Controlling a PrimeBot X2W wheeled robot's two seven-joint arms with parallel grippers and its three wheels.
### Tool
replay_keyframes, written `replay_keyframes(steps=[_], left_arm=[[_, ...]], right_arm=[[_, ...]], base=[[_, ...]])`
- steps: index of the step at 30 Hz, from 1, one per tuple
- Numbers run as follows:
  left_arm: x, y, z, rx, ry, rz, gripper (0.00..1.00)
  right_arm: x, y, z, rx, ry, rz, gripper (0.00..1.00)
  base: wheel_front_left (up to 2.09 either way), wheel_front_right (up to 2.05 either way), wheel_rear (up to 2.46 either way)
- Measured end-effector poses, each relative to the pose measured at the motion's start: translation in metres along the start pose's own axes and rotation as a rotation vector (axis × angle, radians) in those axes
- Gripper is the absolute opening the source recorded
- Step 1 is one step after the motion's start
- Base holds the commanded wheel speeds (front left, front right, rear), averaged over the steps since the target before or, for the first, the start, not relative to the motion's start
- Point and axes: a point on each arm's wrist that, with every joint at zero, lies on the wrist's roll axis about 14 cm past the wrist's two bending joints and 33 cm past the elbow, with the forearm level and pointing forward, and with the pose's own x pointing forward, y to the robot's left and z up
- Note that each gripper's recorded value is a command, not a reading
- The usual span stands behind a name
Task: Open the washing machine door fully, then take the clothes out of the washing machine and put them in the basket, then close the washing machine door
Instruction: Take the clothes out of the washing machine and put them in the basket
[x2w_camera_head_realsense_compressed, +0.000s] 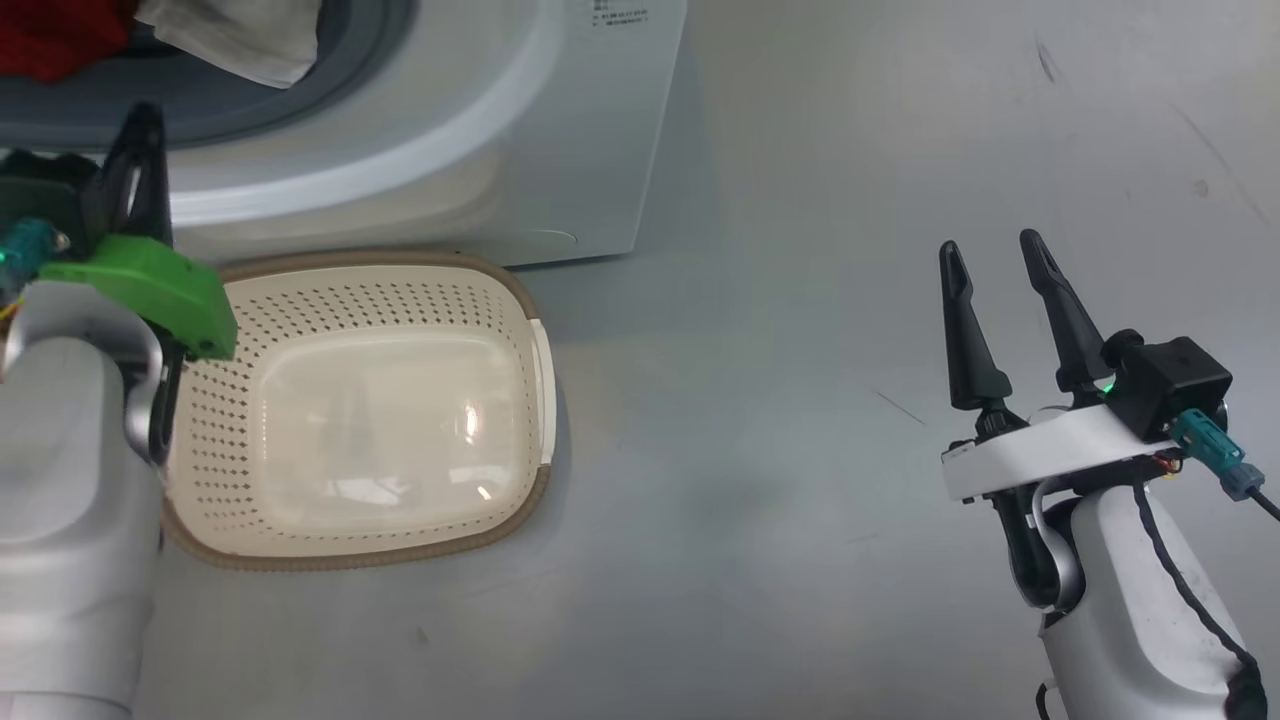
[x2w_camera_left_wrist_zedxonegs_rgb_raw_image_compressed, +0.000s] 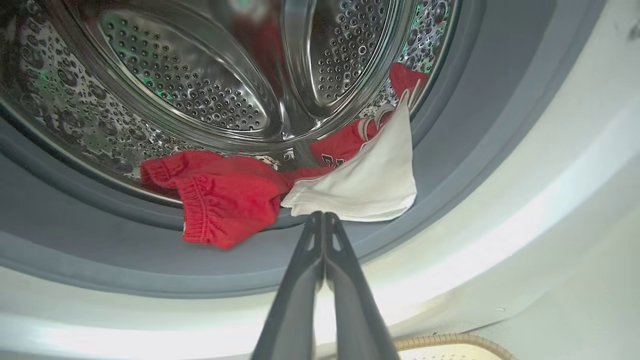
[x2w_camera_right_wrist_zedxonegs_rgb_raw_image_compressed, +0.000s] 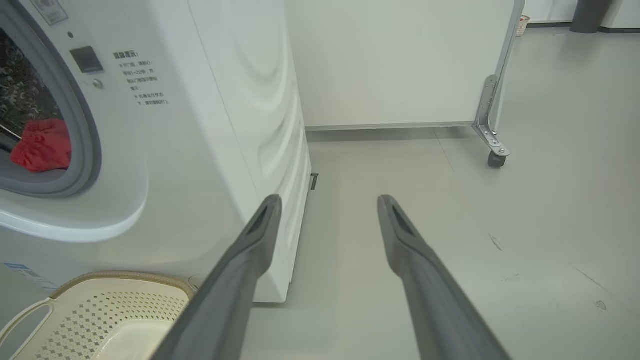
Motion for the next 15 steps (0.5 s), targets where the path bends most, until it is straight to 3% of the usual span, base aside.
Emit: replay_keyframes(steps=[13, 14, 15], left_arm=[[-0.089, -0.002, 0.013, -0.109, -0.074, 0.035, 0.00], [-0.096, -0.001, 0.015, -0.119, -0.080, 0.040, 0.31], [-0.103, 0.001, 0.015, -0.135, -0.084, 0.049, 0.55]], right_arm=[[-0.028, 0.027, 0.017, 0.005, -0.032, 0.081, 1.00], [-0.032, 0.029, 0.017, 0.007, -0.030, 0.083, 1.00], [-0.036, 0.030, 0.016, 0.009, -0.028, 0.088, 1.00]], base=[[0.00, 0.00, 0.00], [0.00, 0.00, 0.00], [0.00, 0.00, 0.00]])
